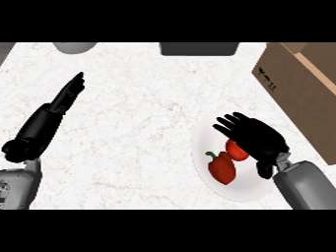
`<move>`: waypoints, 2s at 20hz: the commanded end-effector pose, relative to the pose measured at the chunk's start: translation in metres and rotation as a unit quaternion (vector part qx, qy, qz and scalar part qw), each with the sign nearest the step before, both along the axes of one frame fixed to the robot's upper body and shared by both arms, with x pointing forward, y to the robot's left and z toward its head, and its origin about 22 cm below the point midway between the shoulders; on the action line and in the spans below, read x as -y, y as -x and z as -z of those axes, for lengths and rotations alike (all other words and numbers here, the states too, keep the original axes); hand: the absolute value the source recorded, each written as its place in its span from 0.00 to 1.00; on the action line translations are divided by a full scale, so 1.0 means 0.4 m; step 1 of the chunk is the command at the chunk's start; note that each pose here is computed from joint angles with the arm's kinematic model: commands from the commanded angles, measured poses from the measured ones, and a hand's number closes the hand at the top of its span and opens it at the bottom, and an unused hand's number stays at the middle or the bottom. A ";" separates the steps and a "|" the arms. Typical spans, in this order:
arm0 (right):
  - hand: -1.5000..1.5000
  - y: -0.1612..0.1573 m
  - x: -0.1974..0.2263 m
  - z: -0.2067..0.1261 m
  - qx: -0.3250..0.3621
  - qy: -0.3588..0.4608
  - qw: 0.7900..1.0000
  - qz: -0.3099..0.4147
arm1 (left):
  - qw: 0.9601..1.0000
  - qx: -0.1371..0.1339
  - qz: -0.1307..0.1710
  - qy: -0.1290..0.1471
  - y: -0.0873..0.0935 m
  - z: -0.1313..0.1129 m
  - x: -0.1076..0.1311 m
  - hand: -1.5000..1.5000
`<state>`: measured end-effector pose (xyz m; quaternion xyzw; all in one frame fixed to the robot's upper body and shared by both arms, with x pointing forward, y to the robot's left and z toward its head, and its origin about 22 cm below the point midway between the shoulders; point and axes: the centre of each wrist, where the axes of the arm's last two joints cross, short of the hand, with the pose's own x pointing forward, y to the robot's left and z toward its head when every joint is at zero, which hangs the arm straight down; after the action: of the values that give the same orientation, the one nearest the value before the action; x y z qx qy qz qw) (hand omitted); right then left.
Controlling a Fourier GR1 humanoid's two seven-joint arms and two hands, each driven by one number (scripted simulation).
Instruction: Pick the tomato from the plate and place it in the cardboard box
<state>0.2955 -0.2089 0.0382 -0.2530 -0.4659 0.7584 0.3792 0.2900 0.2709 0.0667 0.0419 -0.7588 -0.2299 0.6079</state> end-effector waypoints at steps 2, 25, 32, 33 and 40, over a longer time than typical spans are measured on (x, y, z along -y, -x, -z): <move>0.00 -0.016 -0.031 0.007 -0.016 0.004 1.000 -0.017 | 1.000 -0.007 0.004 0.001 0.019 -0.034 -0.015 0.50; 1.00 -0.301 -0.204 -0.126 0.155 -0.184 0.944 0.226 | 1.000 0.007 0.026 0.001 -0.041 0.009 0.027 0.50; 1.00 -0.318 -0.234 -0.302 0.250 -0.195 0.925 0.209 | 1.000 -0.002 0.004 -0.001 -0.004 -0.024 0.029 0.50; 1.00 -0.328 -0.215 -0.305 0.251 -0.202 0.919 0.225 | 1.000 -0.008 0.002 0.003 0.016 0.023 0.022 0.50; 1.00 -0.335 -0.102 -0.416 0.326 -0.288 0.810 0.394 | 1.000 -0.014 0.002 -0.002 0.006 0.021 0.023 0.50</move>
<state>0.4280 -0.1456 0.1813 -0.5034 -0.6207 0.3401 0.4956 0.2905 0.2658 0.0638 0.0398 -0.7557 -0.2318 0.6112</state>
